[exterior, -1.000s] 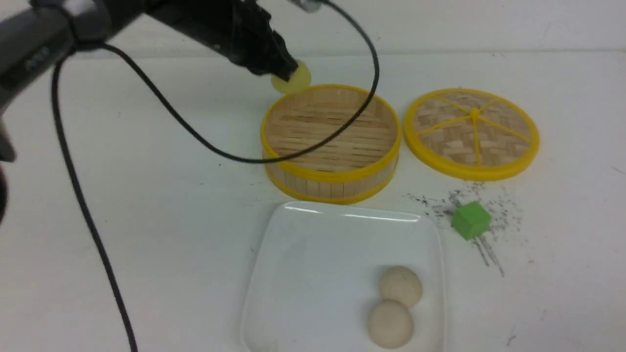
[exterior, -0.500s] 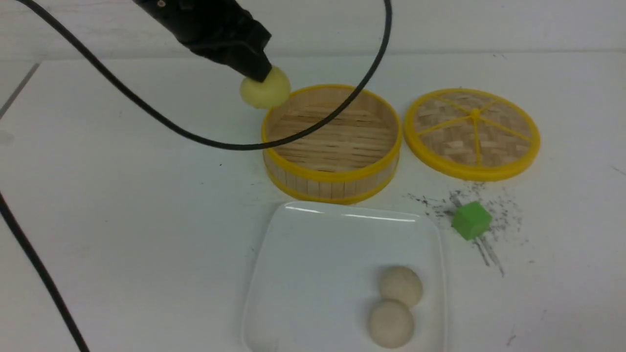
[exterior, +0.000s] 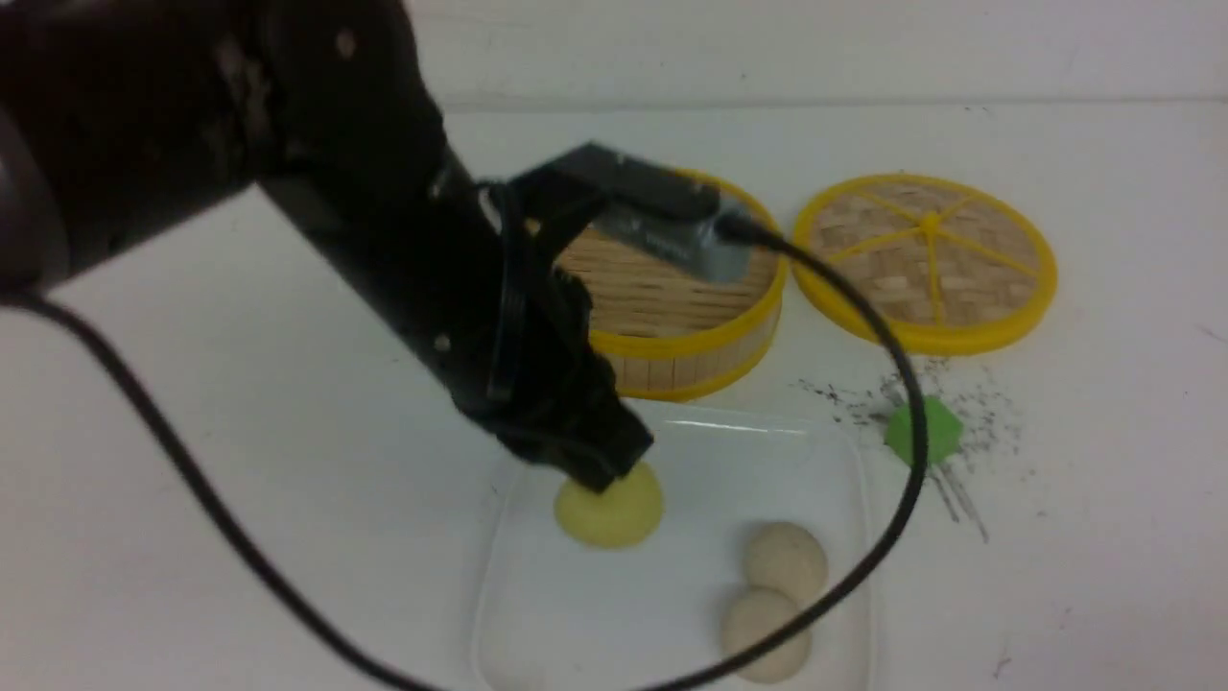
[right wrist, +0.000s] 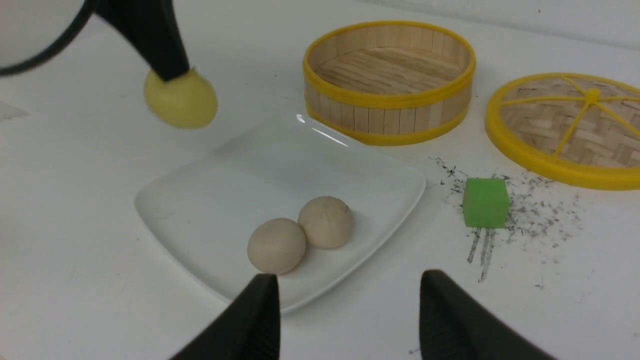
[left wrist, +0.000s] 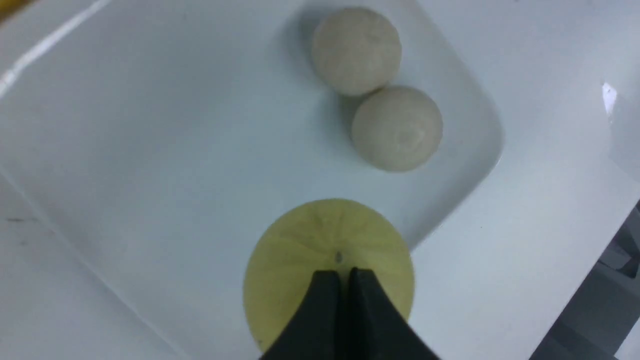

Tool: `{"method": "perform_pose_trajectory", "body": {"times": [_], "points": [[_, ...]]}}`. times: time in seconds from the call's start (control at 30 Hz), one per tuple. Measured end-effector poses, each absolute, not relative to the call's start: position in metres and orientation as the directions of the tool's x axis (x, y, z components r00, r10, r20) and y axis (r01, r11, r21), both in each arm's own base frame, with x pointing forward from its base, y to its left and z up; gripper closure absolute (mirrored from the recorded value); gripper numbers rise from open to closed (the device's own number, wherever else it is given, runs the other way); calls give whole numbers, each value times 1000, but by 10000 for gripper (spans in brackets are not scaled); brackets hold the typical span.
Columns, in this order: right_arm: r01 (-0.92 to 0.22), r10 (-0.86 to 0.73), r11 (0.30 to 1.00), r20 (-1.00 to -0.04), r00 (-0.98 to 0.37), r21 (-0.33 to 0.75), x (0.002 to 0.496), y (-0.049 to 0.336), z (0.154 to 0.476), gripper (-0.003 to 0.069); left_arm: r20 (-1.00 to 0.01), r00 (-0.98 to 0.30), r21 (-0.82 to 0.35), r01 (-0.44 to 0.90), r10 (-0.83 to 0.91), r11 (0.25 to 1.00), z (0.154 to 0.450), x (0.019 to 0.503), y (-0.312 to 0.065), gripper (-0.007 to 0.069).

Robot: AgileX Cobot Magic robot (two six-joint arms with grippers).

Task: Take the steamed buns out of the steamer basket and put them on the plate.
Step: Use the left arm to put the steamed stuffed bun into the plate

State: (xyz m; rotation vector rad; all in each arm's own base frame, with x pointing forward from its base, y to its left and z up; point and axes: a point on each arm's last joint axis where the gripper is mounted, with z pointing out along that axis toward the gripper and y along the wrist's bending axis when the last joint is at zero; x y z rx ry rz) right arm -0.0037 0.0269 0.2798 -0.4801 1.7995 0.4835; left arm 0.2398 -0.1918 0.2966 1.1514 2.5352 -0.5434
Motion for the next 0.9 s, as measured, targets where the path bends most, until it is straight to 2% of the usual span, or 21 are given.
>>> {"method": "perform_pose_trajectory", "body": {"times": [0.17, 0.43, 0.77, 0.9], "points": [[-550, -79, 831, -962, -262, 82, -4, 27, 280, 274, -466, -641, -251, 757, 610, 604, 259, 219, -183, 613], [-550, -79, 831, -962, -262, 81, -4, 27, 280, 274, -494, -658, -255, 735, 568, 629, 209, 214, -180, 611], [-553, -80, 829, -961, -263, 82, -4, 27, 280, 274, -509, -659, -215, 720, 554, 660, 188, 223, -181, 610], [-553, -80, 829, -961, -263, 82, -4, 27, 280, 274, -512, -660, -208, 716, 550, 666, 186, 225, -181, 584]]}}
